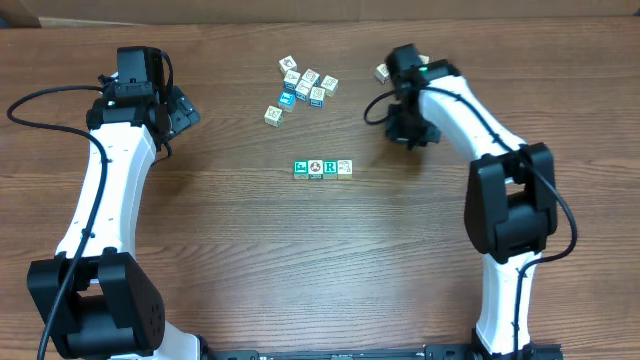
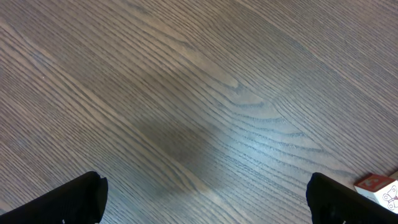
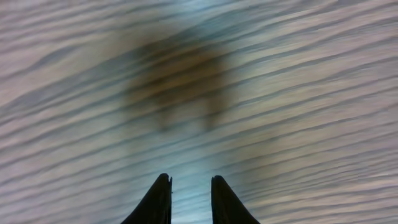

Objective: Form a horizontal line
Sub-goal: 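Move the right gripper up-right toward the scattered blocks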

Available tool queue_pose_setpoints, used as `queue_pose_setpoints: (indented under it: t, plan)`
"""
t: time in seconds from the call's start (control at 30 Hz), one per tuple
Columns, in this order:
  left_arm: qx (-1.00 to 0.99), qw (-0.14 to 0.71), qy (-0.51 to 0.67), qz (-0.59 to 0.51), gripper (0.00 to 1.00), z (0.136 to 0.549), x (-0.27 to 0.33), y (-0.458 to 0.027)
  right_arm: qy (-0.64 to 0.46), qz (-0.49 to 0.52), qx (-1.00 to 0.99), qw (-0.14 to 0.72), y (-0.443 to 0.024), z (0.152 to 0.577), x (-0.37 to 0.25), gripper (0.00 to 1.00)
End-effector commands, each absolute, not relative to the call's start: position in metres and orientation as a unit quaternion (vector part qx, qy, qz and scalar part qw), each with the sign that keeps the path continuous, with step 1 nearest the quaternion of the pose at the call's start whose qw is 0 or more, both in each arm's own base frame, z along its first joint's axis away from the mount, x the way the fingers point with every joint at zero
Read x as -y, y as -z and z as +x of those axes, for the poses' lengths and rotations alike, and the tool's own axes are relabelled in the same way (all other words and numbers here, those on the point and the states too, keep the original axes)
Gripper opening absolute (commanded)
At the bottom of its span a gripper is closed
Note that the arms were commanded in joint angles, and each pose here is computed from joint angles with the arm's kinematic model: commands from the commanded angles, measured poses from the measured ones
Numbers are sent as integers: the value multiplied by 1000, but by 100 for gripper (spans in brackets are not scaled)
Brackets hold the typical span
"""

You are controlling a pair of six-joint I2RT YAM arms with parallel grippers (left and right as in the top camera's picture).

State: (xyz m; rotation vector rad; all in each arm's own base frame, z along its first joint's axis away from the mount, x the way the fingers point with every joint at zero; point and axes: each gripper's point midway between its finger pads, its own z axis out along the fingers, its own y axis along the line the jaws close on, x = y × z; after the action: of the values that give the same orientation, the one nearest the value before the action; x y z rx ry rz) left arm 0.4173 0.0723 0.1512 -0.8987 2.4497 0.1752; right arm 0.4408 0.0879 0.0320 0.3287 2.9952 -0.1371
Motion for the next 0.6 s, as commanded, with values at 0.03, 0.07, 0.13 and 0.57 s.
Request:
queue_pose_setpoints:
  t: [0.03, 0.07, 0.13, 0.57]
  plan:
    - [-905, 265, -61, -328, 100, 419, -69, -155, 55, 138, -987, 63, -31, 445, -61, 23]
    - [-905, 265, -61, -328, 100, 419, -69, -155, 55, 144, -986, 63, -31, 446, -55, 23]
    - [-905, 265, -61, -328, 100, 419, -69, -155, 56, 155, -984, 63, -31, 447, -45, 24]
    - [-905, 265, -61, -328, 100, 419, -69, -155, 51, 174, -980, 78, -32, 456, -30, 100]
